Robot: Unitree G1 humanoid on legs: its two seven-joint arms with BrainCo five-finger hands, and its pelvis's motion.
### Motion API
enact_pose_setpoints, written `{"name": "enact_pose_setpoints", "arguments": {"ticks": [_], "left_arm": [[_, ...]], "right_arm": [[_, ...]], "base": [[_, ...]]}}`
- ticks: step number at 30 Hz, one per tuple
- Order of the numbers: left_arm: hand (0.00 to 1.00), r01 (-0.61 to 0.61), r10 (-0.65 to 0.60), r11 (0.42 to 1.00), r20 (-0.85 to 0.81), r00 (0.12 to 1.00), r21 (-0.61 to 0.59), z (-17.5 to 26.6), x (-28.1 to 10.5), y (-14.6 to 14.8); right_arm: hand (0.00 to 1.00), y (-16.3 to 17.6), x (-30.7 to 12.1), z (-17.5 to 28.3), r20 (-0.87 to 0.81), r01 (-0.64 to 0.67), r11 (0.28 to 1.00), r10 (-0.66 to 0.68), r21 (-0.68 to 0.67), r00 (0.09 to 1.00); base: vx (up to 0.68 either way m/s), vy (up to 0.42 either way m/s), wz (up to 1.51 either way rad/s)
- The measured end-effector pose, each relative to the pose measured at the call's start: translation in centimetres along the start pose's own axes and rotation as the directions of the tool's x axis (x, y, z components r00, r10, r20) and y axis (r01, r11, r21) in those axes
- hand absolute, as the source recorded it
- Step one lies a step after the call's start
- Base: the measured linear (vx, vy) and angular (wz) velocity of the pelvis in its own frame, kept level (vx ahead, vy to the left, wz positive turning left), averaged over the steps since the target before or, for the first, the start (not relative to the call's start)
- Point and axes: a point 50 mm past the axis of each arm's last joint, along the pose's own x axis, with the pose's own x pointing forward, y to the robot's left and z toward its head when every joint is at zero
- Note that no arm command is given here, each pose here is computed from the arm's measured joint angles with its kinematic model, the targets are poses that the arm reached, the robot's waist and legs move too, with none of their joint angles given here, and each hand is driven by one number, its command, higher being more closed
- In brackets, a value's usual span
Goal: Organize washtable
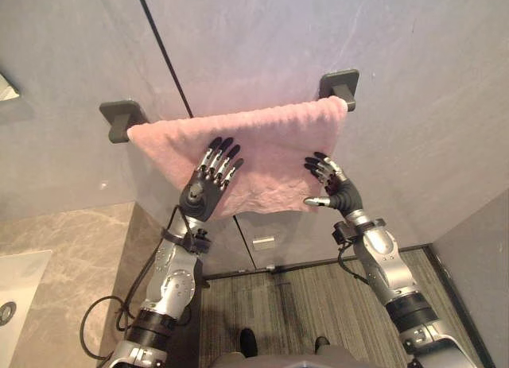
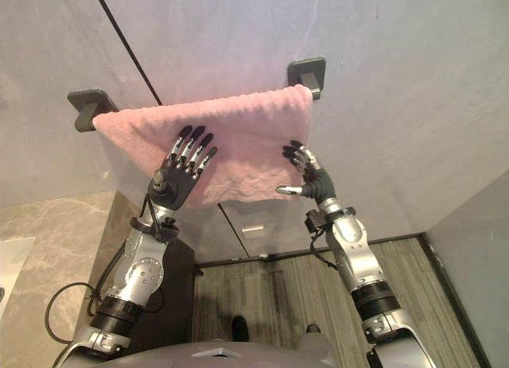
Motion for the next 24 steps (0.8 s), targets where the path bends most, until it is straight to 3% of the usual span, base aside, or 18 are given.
{"name": "enact_pose_setpoints", "arguments": {"ticks": [4, 10, 18, 24], "left_arm": [[0.0, -0.046, 0.046, 0.999, 0.006, 0.999, -0.01, -0.2, -0.8, 0.4], [0.0, -0.271, 0.271, 0.963, -0.044, 0.962, 0.014, -1.0, -4.9, 3.2], [0.0, -0.509, 0.517, 0.856, -0.139, 0.845, 0.09, -1.7, -11.2, 5.8], [0.0, -0.61, 0.625, 0.78, -0.204, 0.753, 0.14, -2.3, -14.5, 6.8]], "right_arm": [[0.0, -2.8, -0.4, 1.2, 0.05, 0.141, 0.99, -0.141, 0.012, 0.989], [0.0, -7.3, -2.6, 2.2, 0.108, 0.37, 0.926, -0.376, 0.071, 0.92], [0.0, -8.7, -6.5, 0.2, 0.025, 0.487, 0.871, -0.489, 0.073, 0.872], [0.0, -8.2, -7.8, -1.2, -0.026, 0.504, 0.859, -0.504, 0.092, 0.863]], "base": [[0.0, 0.001, -0.01], [0.0, -0.001, -0.04], [-0.01, -0.003, 0.02], [0.0, -0.003, 0.06]]}}
